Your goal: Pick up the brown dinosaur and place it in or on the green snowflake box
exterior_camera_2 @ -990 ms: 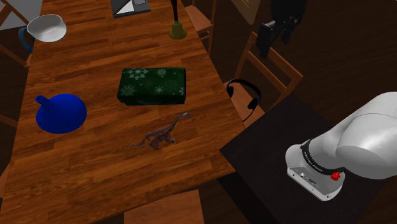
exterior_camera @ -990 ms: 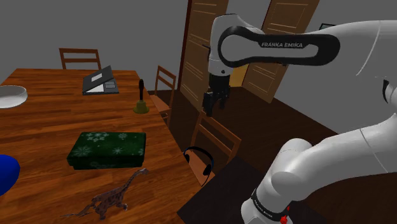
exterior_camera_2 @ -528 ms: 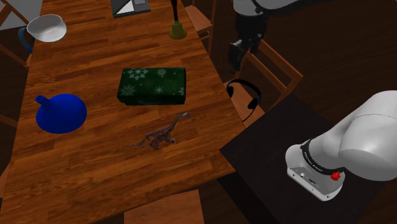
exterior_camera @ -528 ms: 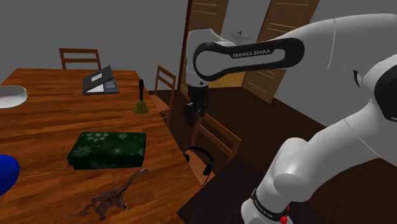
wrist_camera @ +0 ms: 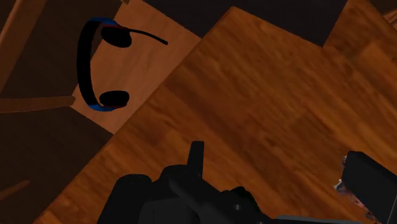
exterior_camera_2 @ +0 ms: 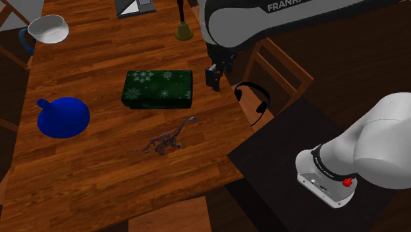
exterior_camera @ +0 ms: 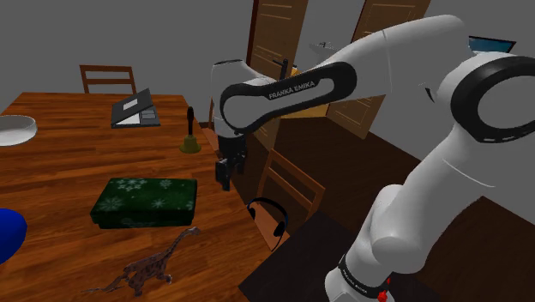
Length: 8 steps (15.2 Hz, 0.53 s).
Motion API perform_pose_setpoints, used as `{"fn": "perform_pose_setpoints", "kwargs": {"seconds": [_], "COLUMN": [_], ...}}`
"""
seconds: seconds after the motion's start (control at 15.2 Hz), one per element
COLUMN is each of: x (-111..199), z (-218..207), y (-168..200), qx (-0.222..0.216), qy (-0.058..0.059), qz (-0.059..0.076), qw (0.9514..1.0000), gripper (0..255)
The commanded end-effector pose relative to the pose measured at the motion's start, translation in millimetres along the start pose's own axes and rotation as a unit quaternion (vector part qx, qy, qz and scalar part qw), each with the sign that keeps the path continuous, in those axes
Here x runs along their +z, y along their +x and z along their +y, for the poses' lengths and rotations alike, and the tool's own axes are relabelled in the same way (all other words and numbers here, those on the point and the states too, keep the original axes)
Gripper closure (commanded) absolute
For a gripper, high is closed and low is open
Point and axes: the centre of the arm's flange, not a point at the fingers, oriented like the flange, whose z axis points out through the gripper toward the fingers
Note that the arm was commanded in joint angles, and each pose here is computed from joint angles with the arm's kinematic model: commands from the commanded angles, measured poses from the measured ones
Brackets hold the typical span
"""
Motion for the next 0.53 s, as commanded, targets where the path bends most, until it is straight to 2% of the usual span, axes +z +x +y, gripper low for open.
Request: {"fn": "perform_pose_setpoints", "kwargs": {"seconds": [0.0, 0.46], "x": [12, 55], "z": [-16, -80], "y": [15, 68], "qx": [-0.025, -0.108], "qy": [0.001, 0.004], "qz": [-0.001, -0.006], "qw": [0.9997, 0.9941], "gripper": [0, 0]}}
